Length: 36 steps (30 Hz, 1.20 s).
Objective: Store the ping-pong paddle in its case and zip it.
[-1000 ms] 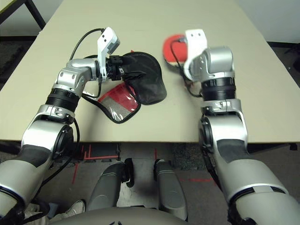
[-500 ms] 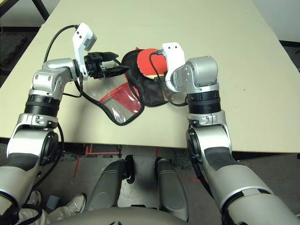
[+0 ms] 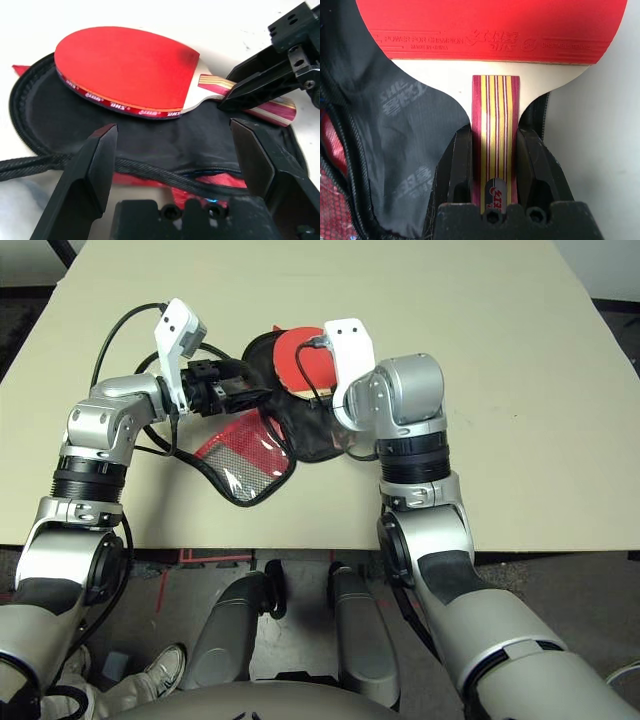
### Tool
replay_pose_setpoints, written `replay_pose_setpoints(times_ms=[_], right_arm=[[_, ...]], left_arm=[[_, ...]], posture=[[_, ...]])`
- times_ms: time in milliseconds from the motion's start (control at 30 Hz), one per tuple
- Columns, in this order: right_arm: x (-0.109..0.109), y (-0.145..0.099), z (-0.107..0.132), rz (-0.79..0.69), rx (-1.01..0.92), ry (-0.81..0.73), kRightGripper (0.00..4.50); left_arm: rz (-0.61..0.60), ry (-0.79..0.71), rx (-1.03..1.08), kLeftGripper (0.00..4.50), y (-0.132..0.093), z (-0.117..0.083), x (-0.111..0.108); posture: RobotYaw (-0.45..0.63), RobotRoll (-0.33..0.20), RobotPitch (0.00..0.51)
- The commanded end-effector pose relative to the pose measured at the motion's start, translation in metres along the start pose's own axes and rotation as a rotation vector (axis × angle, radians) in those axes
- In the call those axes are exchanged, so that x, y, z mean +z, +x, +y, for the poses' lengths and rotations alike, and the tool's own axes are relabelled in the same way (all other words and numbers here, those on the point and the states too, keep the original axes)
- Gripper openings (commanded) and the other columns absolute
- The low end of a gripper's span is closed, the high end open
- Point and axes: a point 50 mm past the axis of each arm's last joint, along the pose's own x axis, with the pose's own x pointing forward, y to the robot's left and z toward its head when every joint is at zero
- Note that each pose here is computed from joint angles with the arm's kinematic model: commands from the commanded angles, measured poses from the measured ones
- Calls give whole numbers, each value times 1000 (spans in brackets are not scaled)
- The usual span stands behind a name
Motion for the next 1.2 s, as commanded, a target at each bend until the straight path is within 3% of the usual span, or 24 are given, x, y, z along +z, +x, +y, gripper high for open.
replay_pose_setpoints(times_ms=[33,500,1200], right_arm=[[-6,2,0,33,4,-16,1066],[-4,-8,0,-22,8,-90,1066],[24,-39,29,-212,49,-194,1066]], left_arm=[[0,-12,-1,4500,0,-2,-5],[-23,-16,3,4500,6,1,-6],[-96,77,-76,4500,13,-10,26]], posture=[[-26,0,323],[-70,0,323],[-103,0,298]])
